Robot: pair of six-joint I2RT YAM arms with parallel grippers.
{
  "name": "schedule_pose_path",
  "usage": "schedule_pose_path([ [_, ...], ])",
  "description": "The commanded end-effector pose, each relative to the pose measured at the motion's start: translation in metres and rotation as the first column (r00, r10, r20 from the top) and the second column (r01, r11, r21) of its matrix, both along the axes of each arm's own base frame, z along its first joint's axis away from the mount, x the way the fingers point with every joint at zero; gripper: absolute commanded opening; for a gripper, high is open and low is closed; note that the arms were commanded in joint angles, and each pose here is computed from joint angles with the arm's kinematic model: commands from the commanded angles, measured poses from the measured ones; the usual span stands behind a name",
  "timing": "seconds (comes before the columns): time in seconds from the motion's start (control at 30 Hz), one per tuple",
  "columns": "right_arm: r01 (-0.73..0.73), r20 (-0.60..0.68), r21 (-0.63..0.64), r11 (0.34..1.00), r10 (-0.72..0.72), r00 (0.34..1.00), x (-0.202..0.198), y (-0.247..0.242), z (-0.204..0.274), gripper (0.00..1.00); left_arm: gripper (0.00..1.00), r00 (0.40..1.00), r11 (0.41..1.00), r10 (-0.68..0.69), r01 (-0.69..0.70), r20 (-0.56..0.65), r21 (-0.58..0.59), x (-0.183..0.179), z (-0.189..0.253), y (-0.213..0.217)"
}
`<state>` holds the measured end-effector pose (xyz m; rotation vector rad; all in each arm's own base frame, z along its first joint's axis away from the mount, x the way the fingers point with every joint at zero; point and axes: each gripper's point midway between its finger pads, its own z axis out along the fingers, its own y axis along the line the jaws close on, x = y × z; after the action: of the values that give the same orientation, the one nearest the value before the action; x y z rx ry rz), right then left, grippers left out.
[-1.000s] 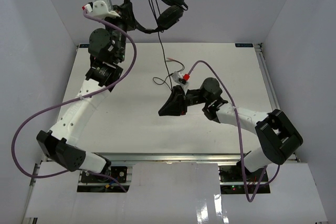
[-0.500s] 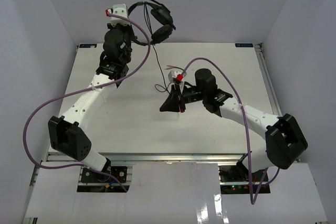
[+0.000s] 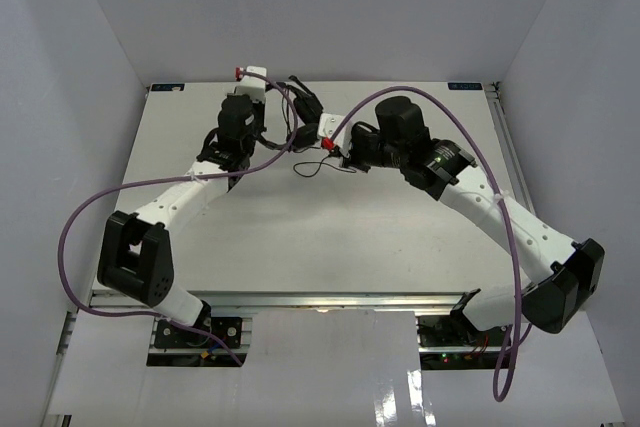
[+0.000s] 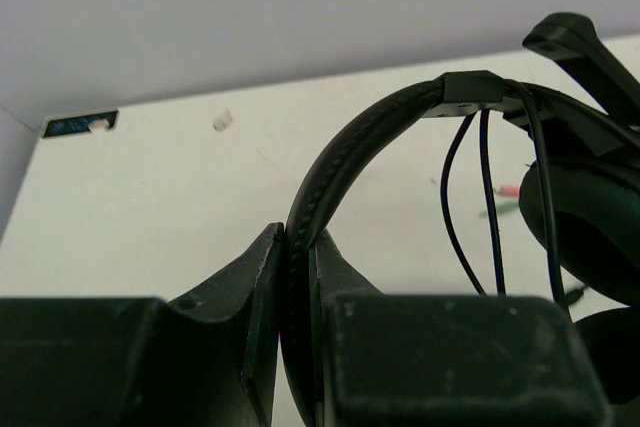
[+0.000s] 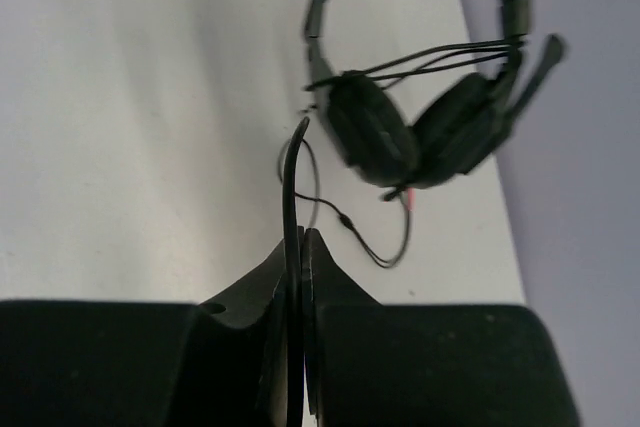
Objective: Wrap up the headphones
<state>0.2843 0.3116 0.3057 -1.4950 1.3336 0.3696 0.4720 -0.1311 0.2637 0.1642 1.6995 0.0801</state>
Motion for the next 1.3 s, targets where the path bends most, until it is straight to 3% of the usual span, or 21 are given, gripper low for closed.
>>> schedule_pose_path([
  [0.0,0.223,0.337,-0.084,0.971,-0.183,0.924,0.04,-0.044,0.051,0.08,0.0,0.983,0.981,-0.185,0.184,-0.009,-0.053,-0.022,-0.01,-0.052],
  [0.27,0.3,0.413,-0.041,0.953,-0.257,0.874,0.061,-0.046,0.072,0.08,0.0,0.896,0.902,-0.433,0.429,-0.098,-0.053,-0.09,-0.057,-0.113],
  [0.6,0.369,0.389,-0.016,0.929,-0.334,0.858,0.086,-0.06,0.051,0.08,0.0,0.784,0.781,-0.621,0.615,-0.02,-0.11,-0.162,-0.031,-0.131],
  [0.93,0.338,0.186,0.053,0.94,-0.342,0.921,0.115,-0.066,0.022,0.08,0.0,0.705,0.675,-0.698,0.706,0.128,-0.214,-0.204,0.031,-0.135],
  [1.27,0.237,-0.105,0.201,0.95,-0.22,0.97,0.109,-0.071,0.001,0.08,0.0,0.712,0.675,-0.658,0.702,0.246,-0.228,-0.21,0.087,-0.124],
])
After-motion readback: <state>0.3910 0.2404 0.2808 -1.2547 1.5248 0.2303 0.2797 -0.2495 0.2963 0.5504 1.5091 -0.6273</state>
